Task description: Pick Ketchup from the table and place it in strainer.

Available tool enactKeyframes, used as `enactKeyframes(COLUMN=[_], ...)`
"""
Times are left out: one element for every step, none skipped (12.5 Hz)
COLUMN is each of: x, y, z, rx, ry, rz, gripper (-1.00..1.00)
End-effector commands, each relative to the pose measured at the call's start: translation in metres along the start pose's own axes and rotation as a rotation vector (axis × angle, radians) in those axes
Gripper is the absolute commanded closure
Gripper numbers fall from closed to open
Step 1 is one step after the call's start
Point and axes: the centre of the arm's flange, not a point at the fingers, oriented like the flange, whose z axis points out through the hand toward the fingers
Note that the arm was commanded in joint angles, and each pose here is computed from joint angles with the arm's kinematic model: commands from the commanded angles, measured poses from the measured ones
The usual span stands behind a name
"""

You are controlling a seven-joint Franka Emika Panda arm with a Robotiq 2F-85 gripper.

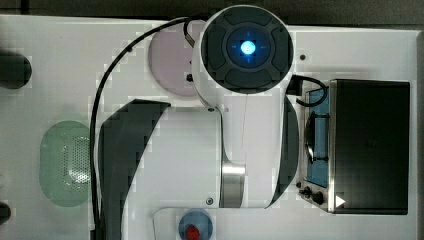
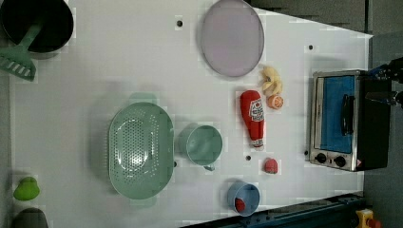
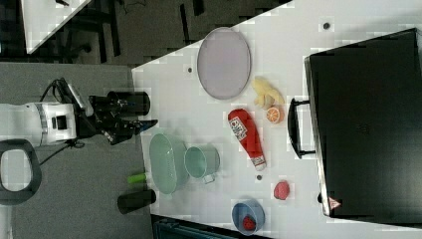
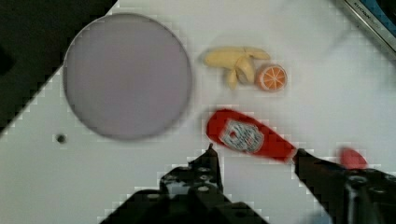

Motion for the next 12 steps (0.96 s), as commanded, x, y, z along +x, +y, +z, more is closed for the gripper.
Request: enactKeyframes(x=[-0.015,-0.014,-0.013,-0.012,-0.011,-0.009,-0.007,-0.004,-0.001,0.001,0.003,0.004], y=[0.056,0.056,0.054,0.051,0.048,0.044,0.040,0.037,0.034,0.031,0.027,0.024], z=[-0.056,-0.055,-0.052,-0.045,-0.035,-0.022,-0.008,0.007,0.024,0.042,0.059,0.076], rx=[-0.018,-0.019,-0.018,-0.020,-0.027,-0.035,-0.038,-0.037,-0.036,-0.036,-0.031,-0.024], ry=[-0.046,-0.048,-0.047,-0.050,-0.058,-0.069,-0.077,-0.084,-0.093,-0.102,-0.106,-0.106], rz=[0.067,0.067,0.059,0.042,0.011,-0.047,-0.133,-0.235,-0.339,-0.443,-0.549,-0.668], gripper=[-0.58,-0.80,-0.99,-1.00,-1.00,-1.00,-1.00,-1.00,-1.00,-1.00,-1.00,-1.00])
